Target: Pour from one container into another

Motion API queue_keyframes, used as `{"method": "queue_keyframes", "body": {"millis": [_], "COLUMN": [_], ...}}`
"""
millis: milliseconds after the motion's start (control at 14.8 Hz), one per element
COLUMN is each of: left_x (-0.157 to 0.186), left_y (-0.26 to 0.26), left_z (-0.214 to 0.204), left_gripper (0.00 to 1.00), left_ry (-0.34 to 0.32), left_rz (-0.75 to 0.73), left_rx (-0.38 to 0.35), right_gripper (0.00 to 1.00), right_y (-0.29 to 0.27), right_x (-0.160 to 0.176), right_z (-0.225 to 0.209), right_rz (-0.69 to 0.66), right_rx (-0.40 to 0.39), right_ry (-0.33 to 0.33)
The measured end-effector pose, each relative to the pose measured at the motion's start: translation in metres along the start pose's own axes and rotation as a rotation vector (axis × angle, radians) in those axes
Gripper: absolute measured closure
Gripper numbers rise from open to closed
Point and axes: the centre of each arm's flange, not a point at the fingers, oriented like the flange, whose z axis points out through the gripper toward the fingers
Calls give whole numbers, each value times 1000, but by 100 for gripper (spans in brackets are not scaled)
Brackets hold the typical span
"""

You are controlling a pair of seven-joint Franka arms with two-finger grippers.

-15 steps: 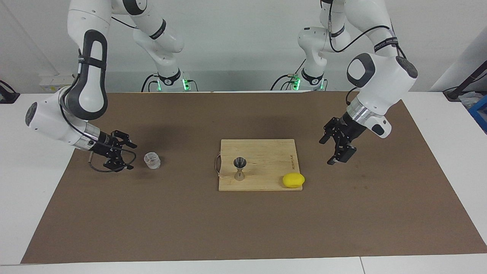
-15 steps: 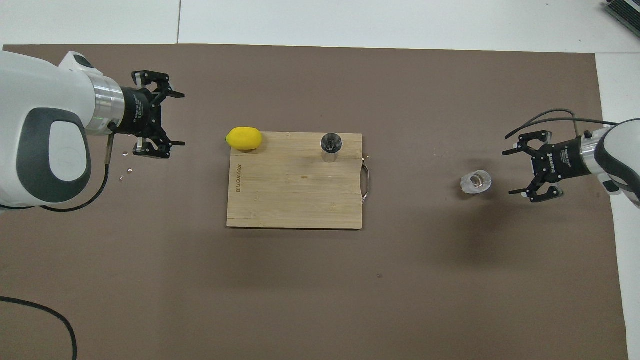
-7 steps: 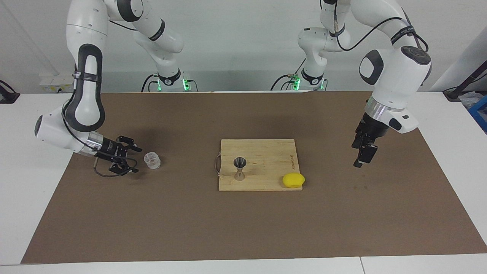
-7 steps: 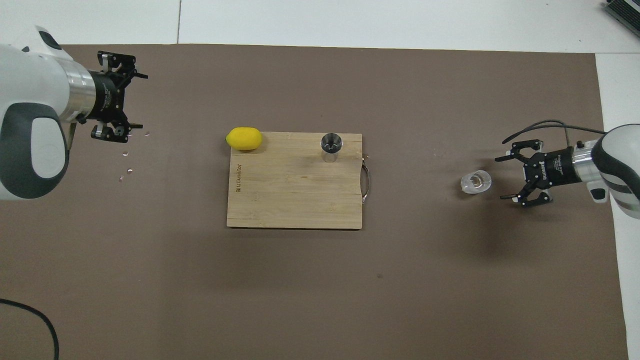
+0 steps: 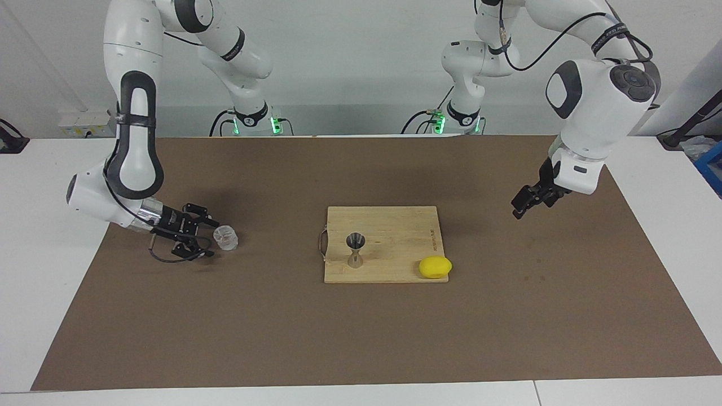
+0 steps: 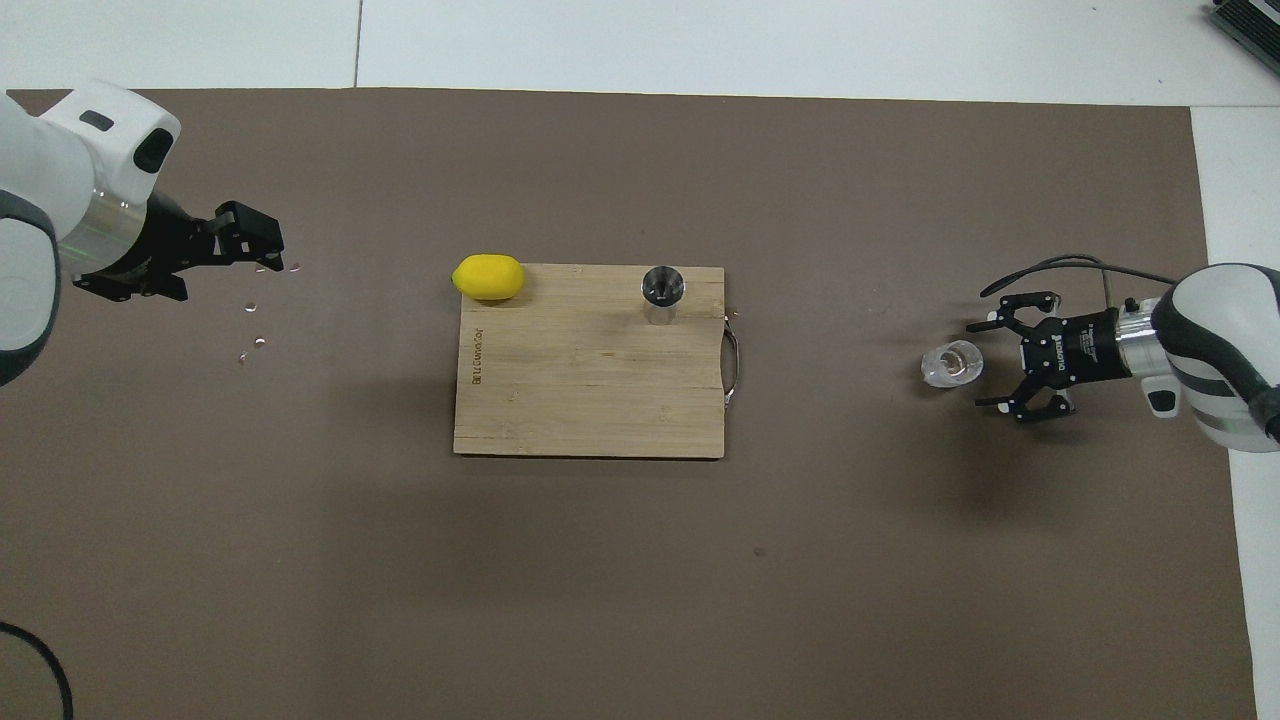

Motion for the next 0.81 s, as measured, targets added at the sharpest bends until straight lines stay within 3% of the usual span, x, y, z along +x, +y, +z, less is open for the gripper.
{"method": "queue_keyframes", "body": {"millis": [203,541,676,811], "left_x": [-22,-45,-47,-48], "left_y": [-29,-50,-43,-40], "left_z": [-36,-60,-72,-77], "left_gripper": [0,0,0,0], "left_ry": [-31,-97,-83,-81], "left_rz": [163,270,287,292], "left_rx": [7,31,31,31], "right_gripper": [0,0,4,24], "right_y": [0,0,0,-1], "right_x": [-5,-9,-9,-10], "right_z": [7,12,13,13], "right_rz": [16,10,6,14], "right_rx": [13,4,5,17], "right_ry": [-37,-39,-40,-56]}}
